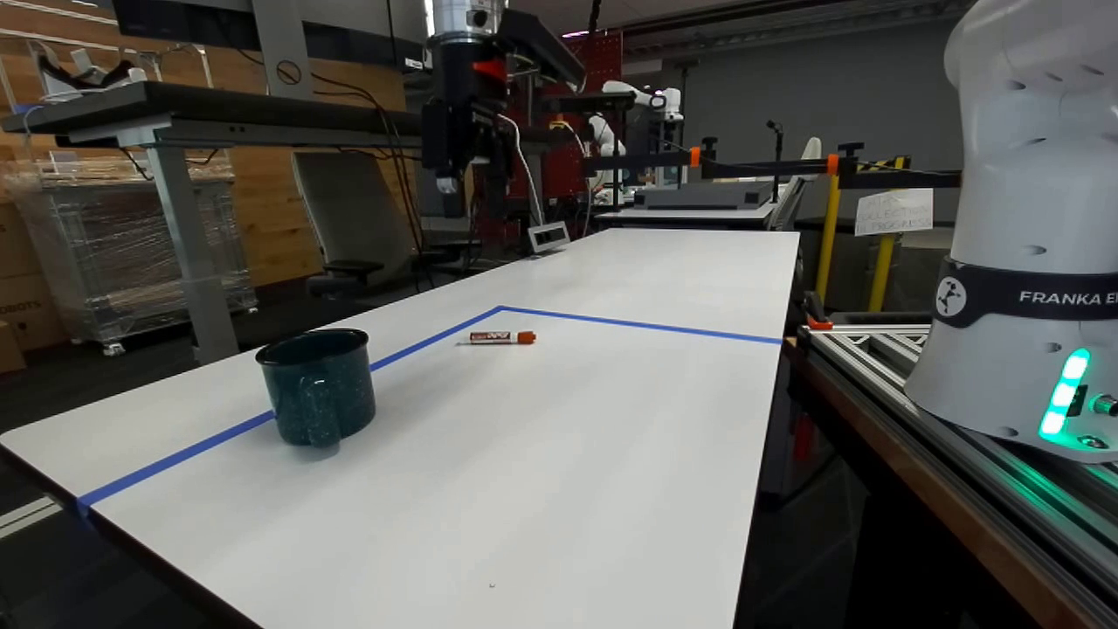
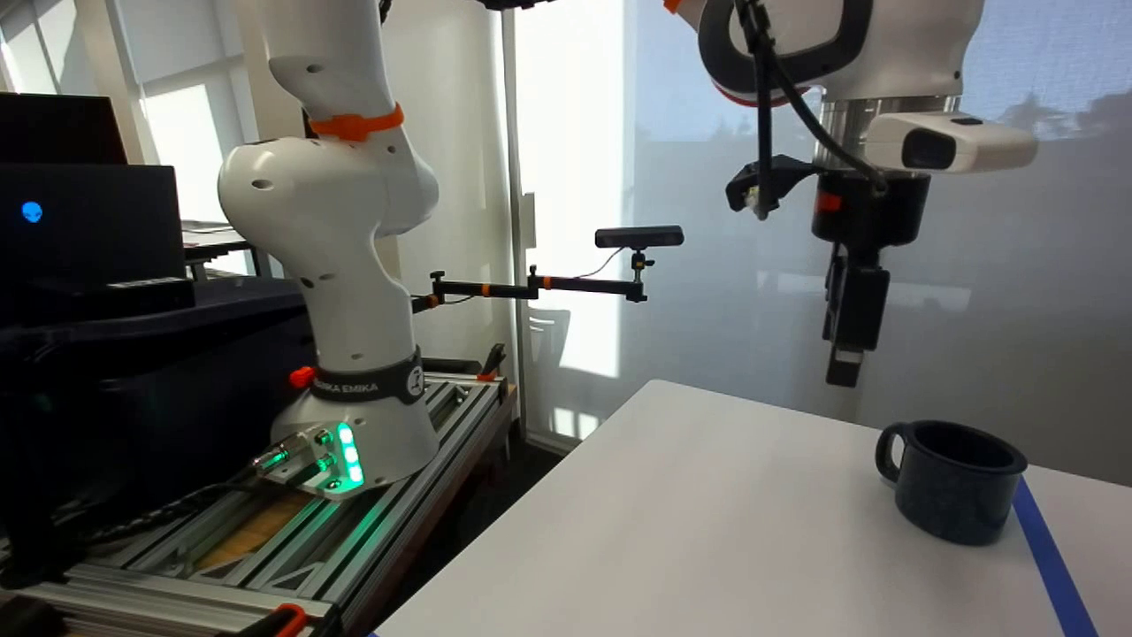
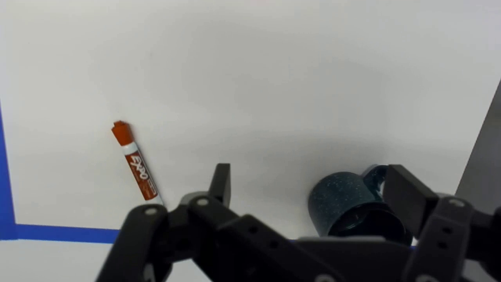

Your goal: Remove the marker from the mug

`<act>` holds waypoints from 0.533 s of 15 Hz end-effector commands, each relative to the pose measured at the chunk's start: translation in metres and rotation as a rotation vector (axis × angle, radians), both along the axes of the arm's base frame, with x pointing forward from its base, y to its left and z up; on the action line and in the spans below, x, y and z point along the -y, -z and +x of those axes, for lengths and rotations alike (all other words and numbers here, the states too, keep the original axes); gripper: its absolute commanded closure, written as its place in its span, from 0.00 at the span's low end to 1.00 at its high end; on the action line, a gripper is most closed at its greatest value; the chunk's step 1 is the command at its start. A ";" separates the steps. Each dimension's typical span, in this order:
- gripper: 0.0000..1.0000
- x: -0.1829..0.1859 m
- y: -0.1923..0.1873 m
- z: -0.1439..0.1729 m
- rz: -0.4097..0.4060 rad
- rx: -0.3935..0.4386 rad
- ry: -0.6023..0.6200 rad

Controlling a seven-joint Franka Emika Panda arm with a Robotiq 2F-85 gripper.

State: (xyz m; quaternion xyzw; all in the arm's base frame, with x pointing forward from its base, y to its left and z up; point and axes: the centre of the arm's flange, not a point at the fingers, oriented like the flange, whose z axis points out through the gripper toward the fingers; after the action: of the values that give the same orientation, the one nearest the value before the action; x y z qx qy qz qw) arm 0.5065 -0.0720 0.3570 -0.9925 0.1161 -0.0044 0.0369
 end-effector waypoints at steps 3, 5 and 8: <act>0.00 -0.012 -0.016 -0.005 -0.078 -0.149 0.118; 0.00 -0.007 -0.006 -0.006 -0.058 -0.126 0.097; 0.00 -0.008 -0.007 -0.006 -0.066 -0.133 0.109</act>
State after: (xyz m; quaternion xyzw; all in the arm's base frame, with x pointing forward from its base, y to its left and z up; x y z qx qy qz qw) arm 0.5010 -0.0642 0.3637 -0.9835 0.1718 0.0557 -0.0040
